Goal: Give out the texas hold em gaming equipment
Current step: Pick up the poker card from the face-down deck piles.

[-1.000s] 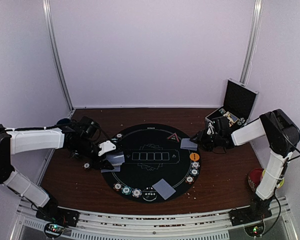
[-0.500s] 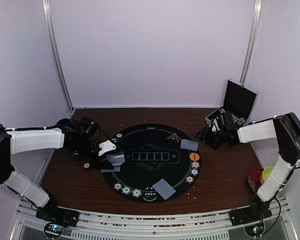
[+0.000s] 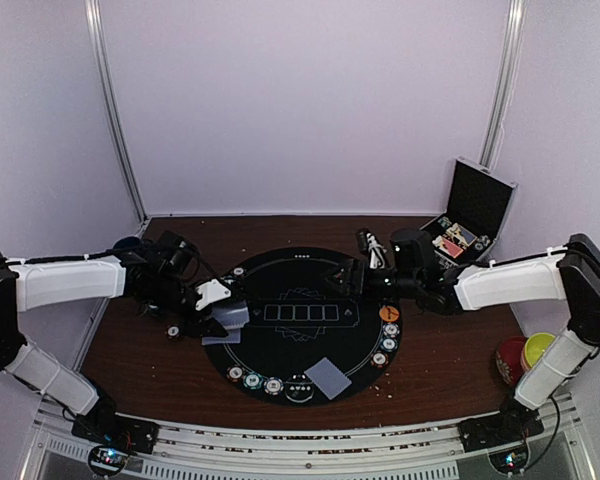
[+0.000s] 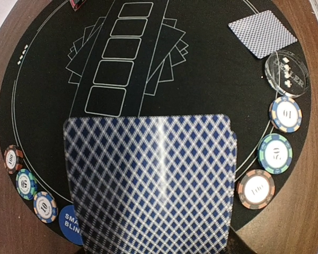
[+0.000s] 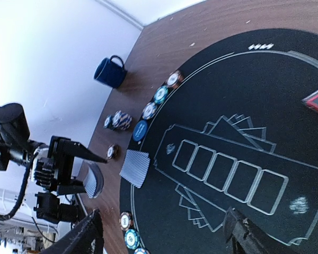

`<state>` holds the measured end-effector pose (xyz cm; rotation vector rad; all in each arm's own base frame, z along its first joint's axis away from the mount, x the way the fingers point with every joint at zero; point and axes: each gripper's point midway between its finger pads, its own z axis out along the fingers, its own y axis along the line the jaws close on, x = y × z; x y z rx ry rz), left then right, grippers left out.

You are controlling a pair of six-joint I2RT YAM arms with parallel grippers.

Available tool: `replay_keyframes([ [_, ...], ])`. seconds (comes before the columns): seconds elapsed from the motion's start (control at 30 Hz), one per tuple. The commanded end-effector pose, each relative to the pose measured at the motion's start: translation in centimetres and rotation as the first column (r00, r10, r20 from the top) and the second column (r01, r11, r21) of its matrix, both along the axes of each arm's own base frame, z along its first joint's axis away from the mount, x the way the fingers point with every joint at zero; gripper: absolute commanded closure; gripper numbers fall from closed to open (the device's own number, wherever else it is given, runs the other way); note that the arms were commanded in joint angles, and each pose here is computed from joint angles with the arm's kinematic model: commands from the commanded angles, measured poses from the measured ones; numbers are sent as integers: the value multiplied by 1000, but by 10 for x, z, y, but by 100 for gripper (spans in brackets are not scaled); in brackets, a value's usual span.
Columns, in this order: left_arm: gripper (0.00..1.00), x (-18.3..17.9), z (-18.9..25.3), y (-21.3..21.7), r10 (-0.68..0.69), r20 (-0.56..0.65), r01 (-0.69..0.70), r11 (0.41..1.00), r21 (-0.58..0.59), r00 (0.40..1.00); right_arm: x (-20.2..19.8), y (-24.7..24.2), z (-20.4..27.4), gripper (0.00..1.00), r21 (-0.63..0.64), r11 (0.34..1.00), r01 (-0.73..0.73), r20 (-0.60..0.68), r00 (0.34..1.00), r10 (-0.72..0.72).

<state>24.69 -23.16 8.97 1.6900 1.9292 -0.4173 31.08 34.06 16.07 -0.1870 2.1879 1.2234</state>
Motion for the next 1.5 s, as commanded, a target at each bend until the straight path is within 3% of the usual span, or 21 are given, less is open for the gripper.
replay_keyframes([
  [0.0,47,2,11,-6,-17,45,19,999,-33,999,-20,64,17,22,111,984,-140,19,990,139],
  [0.23,47,0,12,-6,-21,48,23,999,-39,999,-38,141,-4,25,133,958,-254,-20,966,259],
  [0.47,47,-1,12,-6,-22,49,24,999,-38,999,-42,181,-19,30,158,942,-295,-46,951,306],
  [0.73,47,-2,9,-6,-24,43,26,999,-33,999,-39,194,-32,41,163,938,-307,-67,945,321],
  [1.0,47,-2,7,-6,-25,37,26,999,-29,999,-44,207,-38,43,160,928,-336,-78,933,351],
  [1.47,47,-1,3,-5,-23,31,24,1000,-19,999,-34,186,-40,72,26,963,-269,-43,962,270],
])
